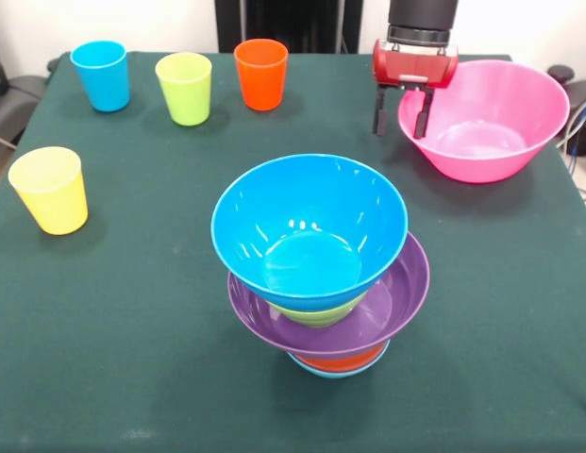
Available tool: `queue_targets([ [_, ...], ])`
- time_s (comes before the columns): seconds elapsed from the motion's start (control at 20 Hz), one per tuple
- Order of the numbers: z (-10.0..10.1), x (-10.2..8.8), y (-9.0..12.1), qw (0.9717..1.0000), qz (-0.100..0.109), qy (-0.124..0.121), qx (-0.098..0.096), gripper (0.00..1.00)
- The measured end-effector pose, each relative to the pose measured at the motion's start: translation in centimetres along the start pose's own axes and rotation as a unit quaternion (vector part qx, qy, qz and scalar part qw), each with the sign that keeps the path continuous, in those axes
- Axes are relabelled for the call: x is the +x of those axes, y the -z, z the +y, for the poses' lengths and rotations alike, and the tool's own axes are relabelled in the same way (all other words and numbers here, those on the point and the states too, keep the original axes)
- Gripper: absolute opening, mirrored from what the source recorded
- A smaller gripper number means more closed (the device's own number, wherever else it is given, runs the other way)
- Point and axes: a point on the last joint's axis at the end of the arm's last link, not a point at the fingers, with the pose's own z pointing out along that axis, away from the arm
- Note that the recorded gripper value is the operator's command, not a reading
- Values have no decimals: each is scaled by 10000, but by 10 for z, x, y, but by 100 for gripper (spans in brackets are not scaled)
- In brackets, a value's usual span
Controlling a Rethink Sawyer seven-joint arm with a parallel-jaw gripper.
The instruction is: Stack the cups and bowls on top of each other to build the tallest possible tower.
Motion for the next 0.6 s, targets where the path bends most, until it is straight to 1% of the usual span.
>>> queue_targets([
  [0.55,0,0,0,10000,5,-3,2,100],
  [0.6,0,1,0,10000,6,-2,2,0],
])
